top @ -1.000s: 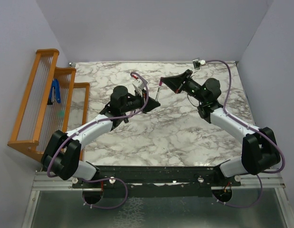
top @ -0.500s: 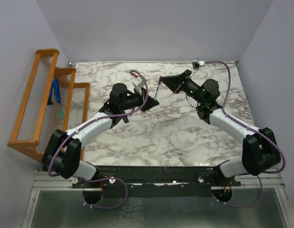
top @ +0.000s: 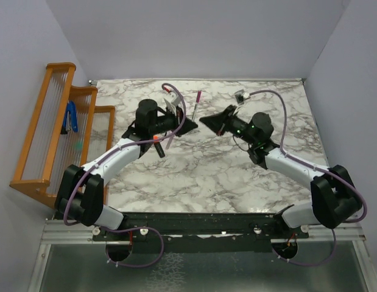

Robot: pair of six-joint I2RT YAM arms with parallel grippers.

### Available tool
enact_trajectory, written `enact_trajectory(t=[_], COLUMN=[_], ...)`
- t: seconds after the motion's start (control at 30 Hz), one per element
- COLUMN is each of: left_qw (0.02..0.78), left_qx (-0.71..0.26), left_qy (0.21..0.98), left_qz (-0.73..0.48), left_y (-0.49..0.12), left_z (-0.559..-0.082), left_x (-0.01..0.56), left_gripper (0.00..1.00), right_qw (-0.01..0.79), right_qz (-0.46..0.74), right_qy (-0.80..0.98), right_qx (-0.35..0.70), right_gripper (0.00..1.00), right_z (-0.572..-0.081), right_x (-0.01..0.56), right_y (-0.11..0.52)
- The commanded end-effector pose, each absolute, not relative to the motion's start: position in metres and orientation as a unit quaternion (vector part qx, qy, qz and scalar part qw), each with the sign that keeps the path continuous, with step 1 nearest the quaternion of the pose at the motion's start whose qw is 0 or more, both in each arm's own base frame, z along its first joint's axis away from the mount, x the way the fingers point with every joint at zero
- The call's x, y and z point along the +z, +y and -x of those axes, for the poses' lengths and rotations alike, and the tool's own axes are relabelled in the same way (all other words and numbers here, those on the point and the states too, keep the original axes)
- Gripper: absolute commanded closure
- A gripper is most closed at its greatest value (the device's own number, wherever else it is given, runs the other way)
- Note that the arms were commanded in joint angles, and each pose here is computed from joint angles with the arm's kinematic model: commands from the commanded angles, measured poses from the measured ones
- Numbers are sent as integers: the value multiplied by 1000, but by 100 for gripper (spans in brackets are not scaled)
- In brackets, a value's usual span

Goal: Insert the pens into the pen caps

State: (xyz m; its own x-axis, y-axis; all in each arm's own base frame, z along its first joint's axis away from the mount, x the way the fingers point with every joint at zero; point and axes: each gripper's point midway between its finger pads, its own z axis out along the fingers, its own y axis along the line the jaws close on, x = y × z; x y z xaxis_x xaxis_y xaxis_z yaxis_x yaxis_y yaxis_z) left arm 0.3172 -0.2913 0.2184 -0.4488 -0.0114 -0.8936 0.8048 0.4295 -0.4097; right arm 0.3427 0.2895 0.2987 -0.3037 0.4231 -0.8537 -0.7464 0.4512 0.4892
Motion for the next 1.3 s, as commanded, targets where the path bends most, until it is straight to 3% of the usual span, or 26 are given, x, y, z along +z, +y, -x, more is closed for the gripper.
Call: enact_trajectory(t=[0.0,0.23,0.37,0.53,0.63,0.87,1.27], left_qw=[608,603,593,568,538,504,493], left_qx=[-421,-419,-416,-425,-450,-479,-489], left_qy=[619,613,624,637,632,622,619], left_qz=[-265,-293,-294,-302,-329,-360,-367], left_y=[-274,-275,-270,-266,-271,-271,-274], left_z=[-367,-360,-358,-346,-329,-297,-292], left_x=[329,329,317,295,282,268,265], left_gripper=[100,100,100,100,100,100,100], right_qw=[389,368,406,516,574,609,575], right_qz=[188,190,184,188,191,217,233], right_qy=[719,725,719,676,636,561,531], right_qx=[544,551,534,490,480,517,577], right_gripper=[100,99,97,48,34,32,37], right_z=[-274,-265,-274,-302,-322,-352,-366], right_x=[193,176,194,263,314,383,396], right_y=[326,334,329,308,292,296,322])
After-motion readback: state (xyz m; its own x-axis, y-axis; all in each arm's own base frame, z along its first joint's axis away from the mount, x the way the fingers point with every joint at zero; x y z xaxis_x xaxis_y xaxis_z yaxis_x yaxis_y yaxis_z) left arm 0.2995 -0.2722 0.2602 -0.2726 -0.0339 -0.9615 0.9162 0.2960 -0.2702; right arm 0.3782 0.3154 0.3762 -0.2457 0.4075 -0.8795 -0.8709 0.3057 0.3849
